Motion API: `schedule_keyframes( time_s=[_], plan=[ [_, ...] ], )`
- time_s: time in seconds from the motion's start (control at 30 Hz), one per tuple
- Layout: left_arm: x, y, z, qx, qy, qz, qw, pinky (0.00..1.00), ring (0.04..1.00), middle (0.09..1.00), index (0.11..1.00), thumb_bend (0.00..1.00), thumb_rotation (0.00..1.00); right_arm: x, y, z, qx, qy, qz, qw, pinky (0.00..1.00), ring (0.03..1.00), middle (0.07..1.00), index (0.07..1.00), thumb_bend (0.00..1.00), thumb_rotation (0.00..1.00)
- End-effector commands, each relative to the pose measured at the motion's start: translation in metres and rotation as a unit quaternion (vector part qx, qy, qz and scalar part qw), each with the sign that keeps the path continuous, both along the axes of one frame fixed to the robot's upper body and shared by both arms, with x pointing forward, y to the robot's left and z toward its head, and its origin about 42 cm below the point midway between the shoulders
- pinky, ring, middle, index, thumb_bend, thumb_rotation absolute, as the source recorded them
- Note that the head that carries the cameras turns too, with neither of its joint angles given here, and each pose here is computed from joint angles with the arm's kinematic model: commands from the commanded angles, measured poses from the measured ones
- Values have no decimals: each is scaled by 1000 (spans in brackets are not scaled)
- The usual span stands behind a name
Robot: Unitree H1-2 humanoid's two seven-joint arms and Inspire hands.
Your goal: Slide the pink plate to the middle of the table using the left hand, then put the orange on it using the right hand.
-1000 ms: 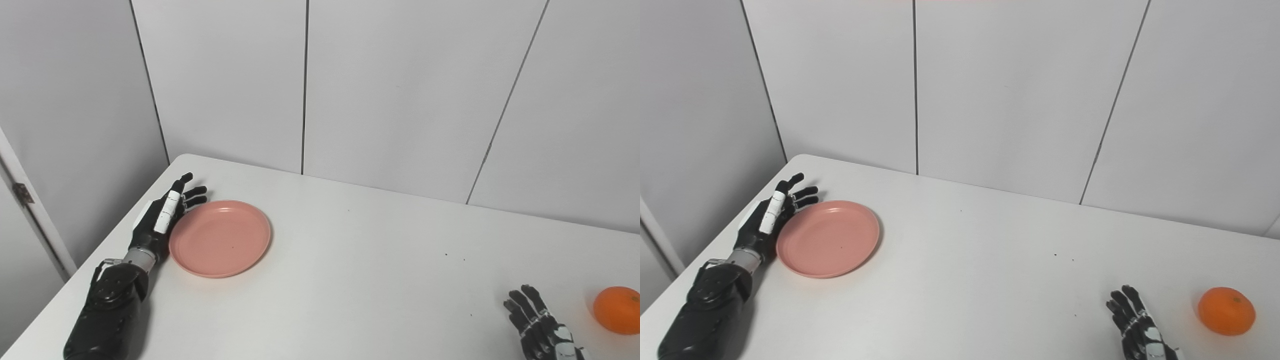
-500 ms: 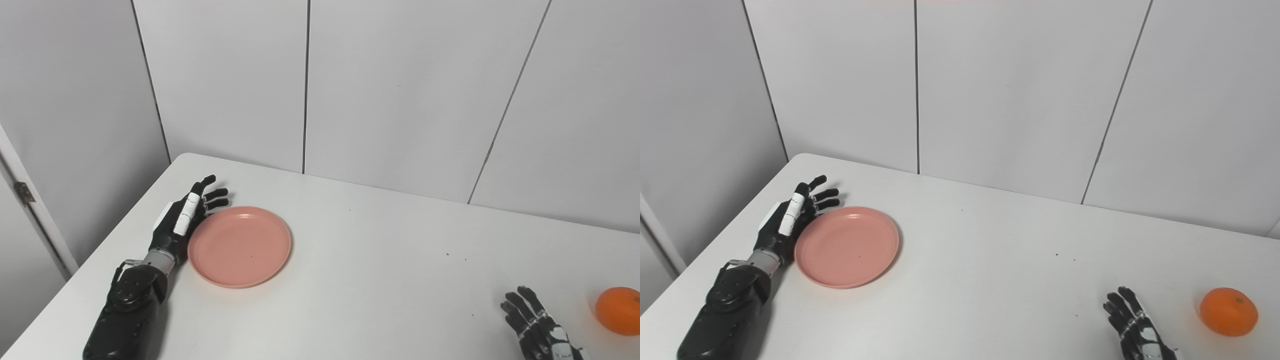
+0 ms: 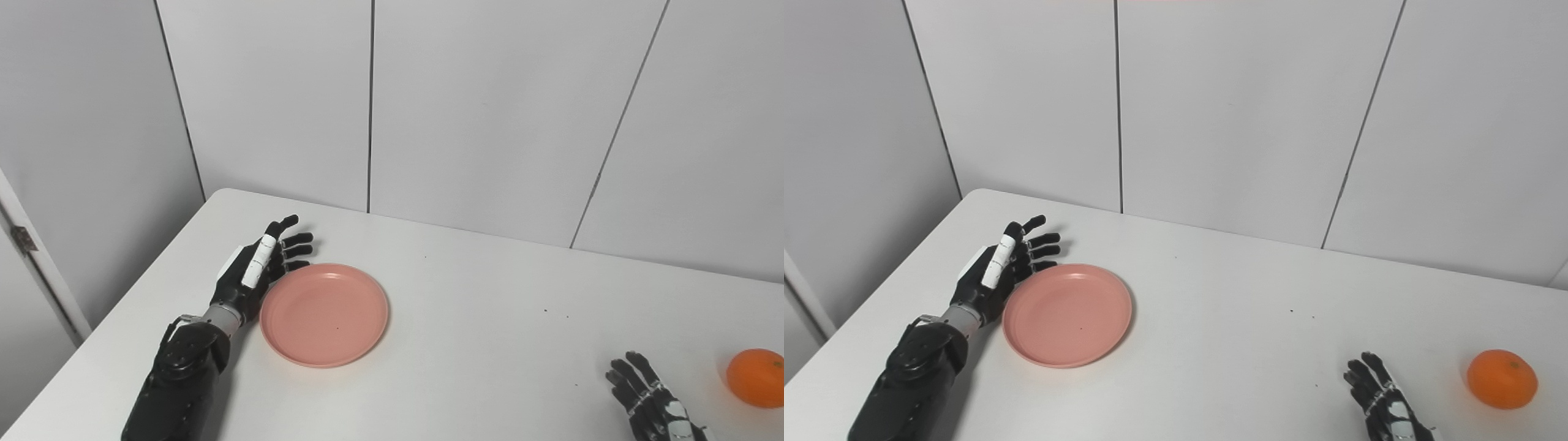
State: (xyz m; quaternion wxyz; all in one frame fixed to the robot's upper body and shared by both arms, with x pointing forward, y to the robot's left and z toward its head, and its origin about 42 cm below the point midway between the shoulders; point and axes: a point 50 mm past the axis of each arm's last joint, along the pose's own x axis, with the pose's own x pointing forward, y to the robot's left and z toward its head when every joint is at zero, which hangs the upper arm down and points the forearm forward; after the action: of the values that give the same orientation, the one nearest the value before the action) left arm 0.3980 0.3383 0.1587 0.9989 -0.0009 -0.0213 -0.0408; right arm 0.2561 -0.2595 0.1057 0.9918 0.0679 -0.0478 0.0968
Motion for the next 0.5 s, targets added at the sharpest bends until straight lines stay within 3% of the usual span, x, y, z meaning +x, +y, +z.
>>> schedule_keyframes(
  time_s=[0.0, 0.47],
  plan=[
    [5, -7, 20, 9, -26, -8, 1000, 698, 790, 787, 876, 1000, 887, -31, 12, -44, 27, 92, -4, 995, 966, 900, 890, 907, 796, 904],
    [-5, -37, 16, 4, -9, -31, 999, 670, 781, 794, 858, 1000, 872, -33, 14, -41, 27, 93, -4, 995, 964, 899, 885, 907, 788, 898]
  ],
)
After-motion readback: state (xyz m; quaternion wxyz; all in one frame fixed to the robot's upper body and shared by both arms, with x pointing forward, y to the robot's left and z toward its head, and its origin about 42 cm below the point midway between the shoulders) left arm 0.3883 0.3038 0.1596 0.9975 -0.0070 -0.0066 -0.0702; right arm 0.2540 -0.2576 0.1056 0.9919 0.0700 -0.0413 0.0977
